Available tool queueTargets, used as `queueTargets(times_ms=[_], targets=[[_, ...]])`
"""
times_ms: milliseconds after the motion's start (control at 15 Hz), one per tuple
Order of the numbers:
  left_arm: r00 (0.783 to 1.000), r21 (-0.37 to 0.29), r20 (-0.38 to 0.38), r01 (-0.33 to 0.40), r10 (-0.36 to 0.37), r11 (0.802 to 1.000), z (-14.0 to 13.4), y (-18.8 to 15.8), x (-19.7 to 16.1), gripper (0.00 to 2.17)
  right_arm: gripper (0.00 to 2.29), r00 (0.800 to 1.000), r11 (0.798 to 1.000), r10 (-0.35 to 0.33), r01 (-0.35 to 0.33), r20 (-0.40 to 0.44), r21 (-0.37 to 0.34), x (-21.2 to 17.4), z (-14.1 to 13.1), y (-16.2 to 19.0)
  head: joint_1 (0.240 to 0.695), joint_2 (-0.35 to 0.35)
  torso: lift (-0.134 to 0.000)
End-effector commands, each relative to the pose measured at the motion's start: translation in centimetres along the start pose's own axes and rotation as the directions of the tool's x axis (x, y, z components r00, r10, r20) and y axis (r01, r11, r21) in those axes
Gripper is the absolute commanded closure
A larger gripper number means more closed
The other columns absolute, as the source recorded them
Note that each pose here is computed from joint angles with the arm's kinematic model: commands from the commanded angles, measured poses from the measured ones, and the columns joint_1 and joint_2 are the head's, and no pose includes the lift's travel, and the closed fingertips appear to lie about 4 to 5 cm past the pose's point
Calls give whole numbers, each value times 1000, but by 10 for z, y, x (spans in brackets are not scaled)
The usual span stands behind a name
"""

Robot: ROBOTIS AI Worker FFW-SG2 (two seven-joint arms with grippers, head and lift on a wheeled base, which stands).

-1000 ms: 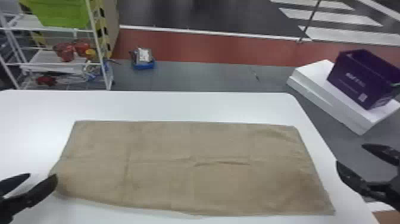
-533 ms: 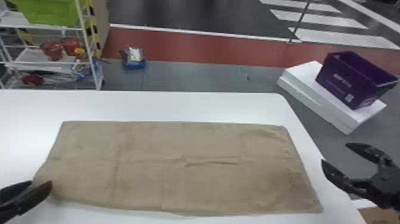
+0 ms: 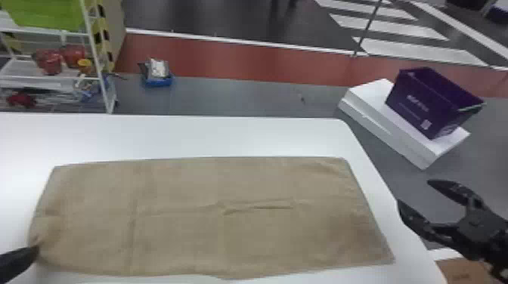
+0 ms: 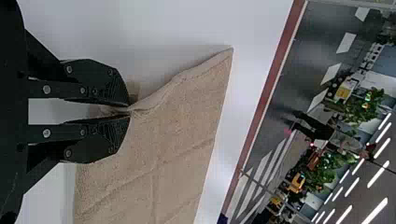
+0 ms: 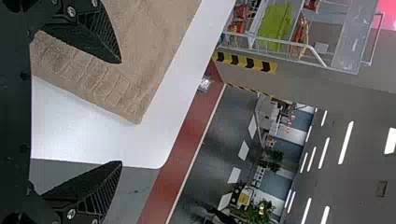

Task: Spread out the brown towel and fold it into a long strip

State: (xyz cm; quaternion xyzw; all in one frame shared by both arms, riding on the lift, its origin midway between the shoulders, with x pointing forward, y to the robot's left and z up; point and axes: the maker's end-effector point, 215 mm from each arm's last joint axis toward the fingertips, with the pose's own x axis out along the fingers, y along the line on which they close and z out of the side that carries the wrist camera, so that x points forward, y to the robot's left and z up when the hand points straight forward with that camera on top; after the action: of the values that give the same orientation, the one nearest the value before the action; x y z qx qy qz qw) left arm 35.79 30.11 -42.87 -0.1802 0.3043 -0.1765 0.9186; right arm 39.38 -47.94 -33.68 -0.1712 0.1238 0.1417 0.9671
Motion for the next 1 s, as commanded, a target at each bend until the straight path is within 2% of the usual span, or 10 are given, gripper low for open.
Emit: queueTargets(times_ms=[0, 200, 333, 533, 667, 933], targets=[[999, -62, -40, 18, -21, 998, -5, -18, -20, 1004, 127, 1000, 1000, 0, 0, 5, 3, 1, 1, 1, 695, -263, -123], [993, -131, -111, 11, -25, 991, -17, -35, -35, 1004, 127, 1000, 1000, 4, -5, 16, 12, 3, 3, 1, 695, -283, -123], [990, -147, -132, 19, -39, 989, -17, -48, -38, 1004, 127, 1000, 1000, 15, -15, 19, 18, 8, 3, 5, 695, -301, -123], [984, -170, -152, 66, -92, 983, -10, -74, -21, 1004, 127, 999, 999, 27, -27, 21, 20, 12, 1, 11, 695, -317, -123], [982, -154, -155, 79, -103, 985, 1, -87, -4, 1004, 127, 999, 999, 28, -29, 20, 18, 12, 1, 10, 695, -336, -123], [982, -117, -172, 60, -79, 991, 6, -95, 17, 1004, 127, 999, 1000, 28, -28, 21, 3, 11, 0, 7, 695, -350, -123]])
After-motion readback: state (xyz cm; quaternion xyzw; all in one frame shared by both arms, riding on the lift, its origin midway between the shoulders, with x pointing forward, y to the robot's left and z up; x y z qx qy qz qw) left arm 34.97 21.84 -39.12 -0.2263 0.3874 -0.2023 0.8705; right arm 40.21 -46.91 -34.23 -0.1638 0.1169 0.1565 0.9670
